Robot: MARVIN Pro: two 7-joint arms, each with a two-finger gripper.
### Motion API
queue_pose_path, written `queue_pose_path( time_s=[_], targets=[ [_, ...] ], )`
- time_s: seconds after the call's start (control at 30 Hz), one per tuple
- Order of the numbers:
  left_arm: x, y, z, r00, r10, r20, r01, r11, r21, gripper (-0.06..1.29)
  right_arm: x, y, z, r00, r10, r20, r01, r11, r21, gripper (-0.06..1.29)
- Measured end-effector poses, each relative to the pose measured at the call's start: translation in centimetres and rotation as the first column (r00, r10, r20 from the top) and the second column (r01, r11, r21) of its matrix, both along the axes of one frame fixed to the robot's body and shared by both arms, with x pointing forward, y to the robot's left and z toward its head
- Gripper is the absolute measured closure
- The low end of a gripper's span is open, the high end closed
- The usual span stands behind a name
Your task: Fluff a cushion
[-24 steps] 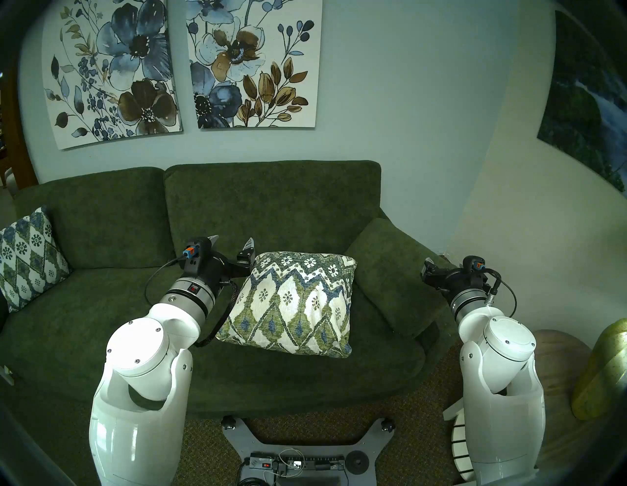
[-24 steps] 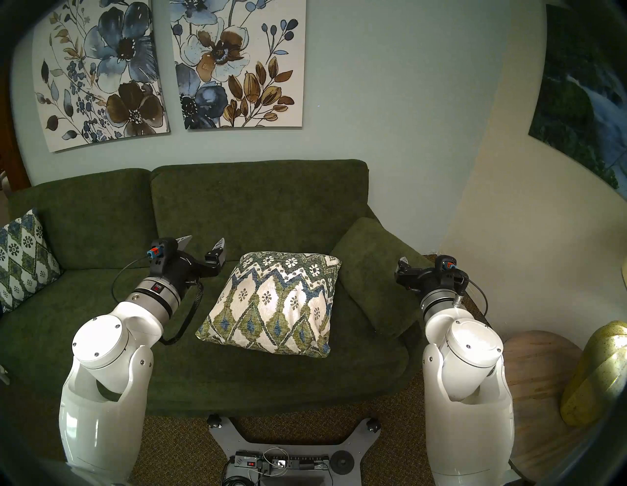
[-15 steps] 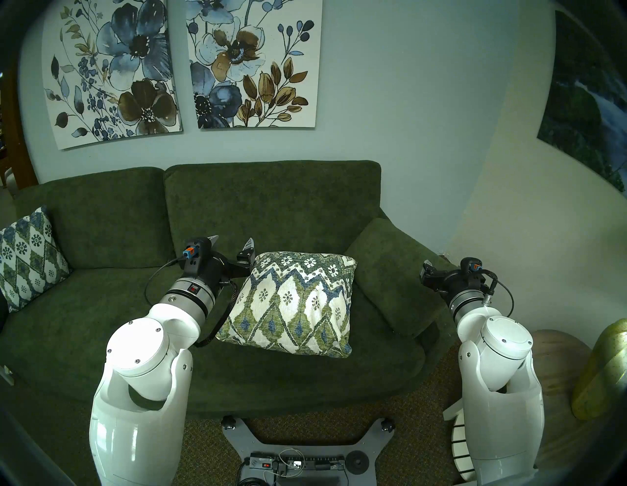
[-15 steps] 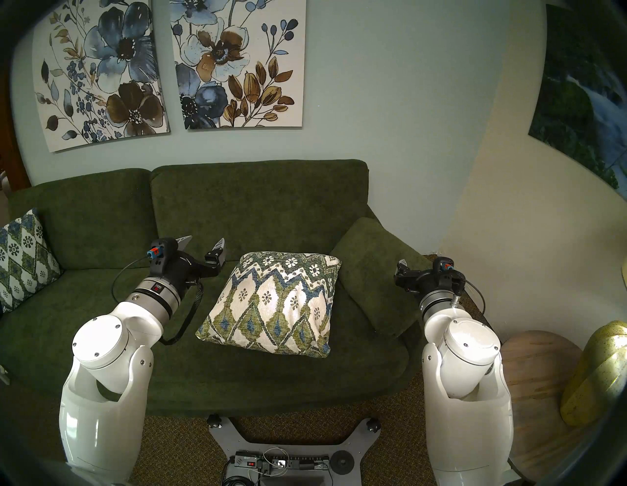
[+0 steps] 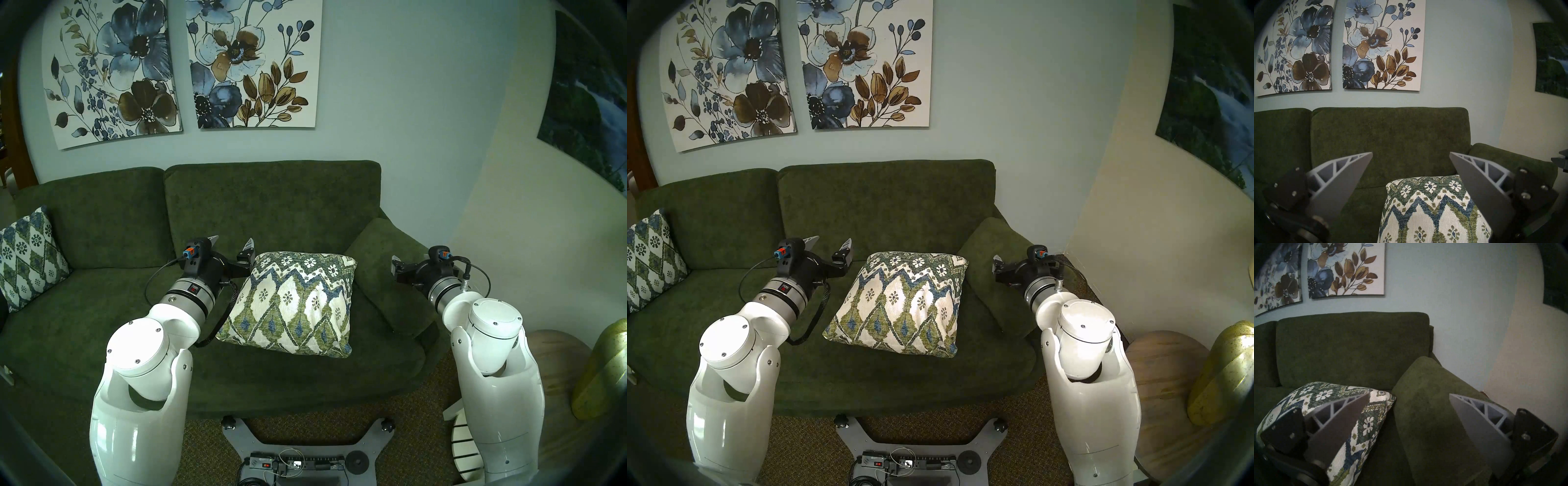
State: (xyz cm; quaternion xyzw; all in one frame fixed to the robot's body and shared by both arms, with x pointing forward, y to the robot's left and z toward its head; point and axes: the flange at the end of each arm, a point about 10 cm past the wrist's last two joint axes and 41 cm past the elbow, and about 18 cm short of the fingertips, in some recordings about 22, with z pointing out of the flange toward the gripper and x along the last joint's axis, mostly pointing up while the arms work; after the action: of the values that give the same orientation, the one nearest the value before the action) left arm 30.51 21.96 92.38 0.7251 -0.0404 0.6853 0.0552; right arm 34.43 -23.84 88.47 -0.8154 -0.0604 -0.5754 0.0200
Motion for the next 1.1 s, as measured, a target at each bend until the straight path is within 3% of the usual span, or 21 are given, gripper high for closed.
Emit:
queue_pose_path(
  time_s=[0.23, 0.53, 0.83, 1.1],
  targets=[
    [0.0, 0.0, 0.0, 1.0, 0.0, 0.0, 0.0, 1.0, 0.0, 0.0, -1.3, 1.0, -3.5, 0.99, 0.079, -0.115, -0.082, 0.996, -0.026, -0.01],
    [0.0, 0.0, 0.0, 1.0, 0.0, 0.0, 0.0, 1.0, 0.0, 0.0, -5.1, 3.4, -8.1, 0.952, 0.192, -0.24, -0.206, 0.978, -0.034, -0.01],
    [0.0, 0.0, 0.0, 1.0, 0.0, 0.0, 0.0, 1.0, 0.0, 0.0, -7.3, 3.0, -10.3, 0.93, 0.231, -0.287, -0.252, 0.967, -0.038, -0.01],
    [0.0, 0.0, 0.0, 1.0, 0.0, 0.0, 0.0, 1.0, 0.0, 0.0, -9.4, 6.1, -12.5, 0.888, 0.32, -0.329, -0.342, 0.939, -0.01, -0.01]
  ],
)
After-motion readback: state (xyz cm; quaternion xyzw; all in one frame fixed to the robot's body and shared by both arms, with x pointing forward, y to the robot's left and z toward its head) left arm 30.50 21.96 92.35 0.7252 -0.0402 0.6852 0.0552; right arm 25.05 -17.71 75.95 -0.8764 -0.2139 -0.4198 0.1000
